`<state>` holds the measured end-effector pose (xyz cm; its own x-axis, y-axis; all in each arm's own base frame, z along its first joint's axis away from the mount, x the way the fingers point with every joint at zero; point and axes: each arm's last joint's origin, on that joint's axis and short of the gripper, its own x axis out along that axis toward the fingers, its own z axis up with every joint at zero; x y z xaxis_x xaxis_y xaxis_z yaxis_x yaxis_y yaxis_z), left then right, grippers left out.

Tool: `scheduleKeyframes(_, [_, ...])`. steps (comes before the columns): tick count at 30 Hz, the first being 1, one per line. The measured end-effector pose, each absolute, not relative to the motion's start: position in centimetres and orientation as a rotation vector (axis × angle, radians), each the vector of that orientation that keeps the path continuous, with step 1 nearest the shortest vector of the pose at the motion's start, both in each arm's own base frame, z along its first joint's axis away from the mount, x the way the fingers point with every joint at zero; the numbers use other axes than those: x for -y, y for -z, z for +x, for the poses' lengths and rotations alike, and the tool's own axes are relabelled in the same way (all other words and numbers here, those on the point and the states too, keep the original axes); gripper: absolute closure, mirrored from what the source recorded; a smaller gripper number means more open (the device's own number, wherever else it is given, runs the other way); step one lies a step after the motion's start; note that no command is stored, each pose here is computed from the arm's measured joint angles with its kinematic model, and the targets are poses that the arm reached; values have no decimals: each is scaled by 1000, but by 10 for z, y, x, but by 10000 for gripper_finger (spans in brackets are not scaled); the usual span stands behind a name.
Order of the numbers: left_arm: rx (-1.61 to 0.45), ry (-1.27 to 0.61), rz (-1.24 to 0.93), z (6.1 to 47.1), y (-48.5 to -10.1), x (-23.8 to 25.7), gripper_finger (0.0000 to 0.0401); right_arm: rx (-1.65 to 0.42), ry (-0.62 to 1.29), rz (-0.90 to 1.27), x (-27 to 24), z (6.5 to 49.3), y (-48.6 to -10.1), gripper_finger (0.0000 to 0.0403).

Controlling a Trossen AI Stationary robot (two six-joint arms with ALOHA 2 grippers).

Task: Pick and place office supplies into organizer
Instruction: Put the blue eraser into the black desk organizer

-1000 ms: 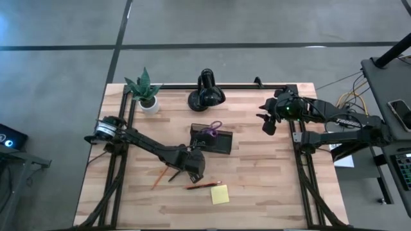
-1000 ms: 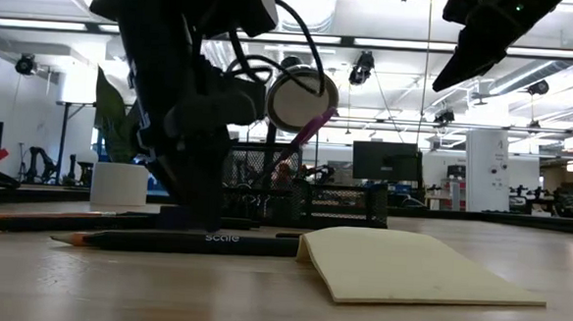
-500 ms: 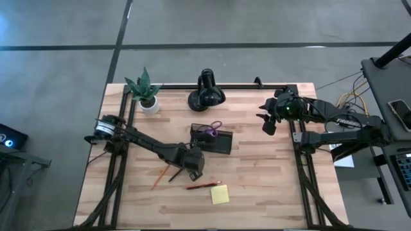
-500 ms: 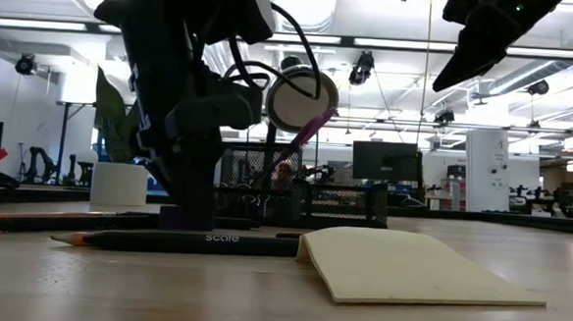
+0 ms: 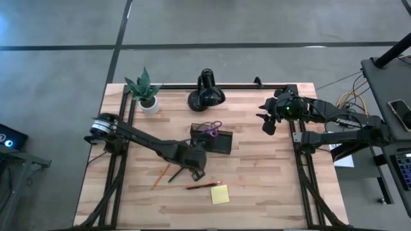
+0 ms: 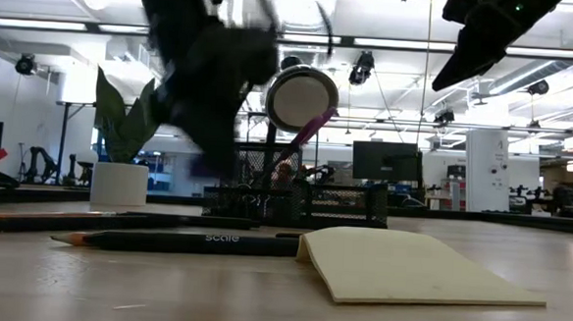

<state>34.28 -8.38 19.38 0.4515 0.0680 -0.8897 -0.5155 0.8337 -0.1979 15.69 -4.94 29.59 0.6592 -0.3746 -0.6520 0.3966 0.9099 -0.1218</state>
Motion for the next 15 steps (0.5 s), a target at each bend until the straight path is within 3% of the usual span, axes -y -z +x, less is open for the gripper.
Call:
scheduleKeyframes(8, [-818,-364,-413,355,-241,64,398,-715,436,29,50,158,-297,248])
scheduleKeyframes(15, [-900,-329,-133,357,-239,46,397,-714,436,29,50,158,-297,248])
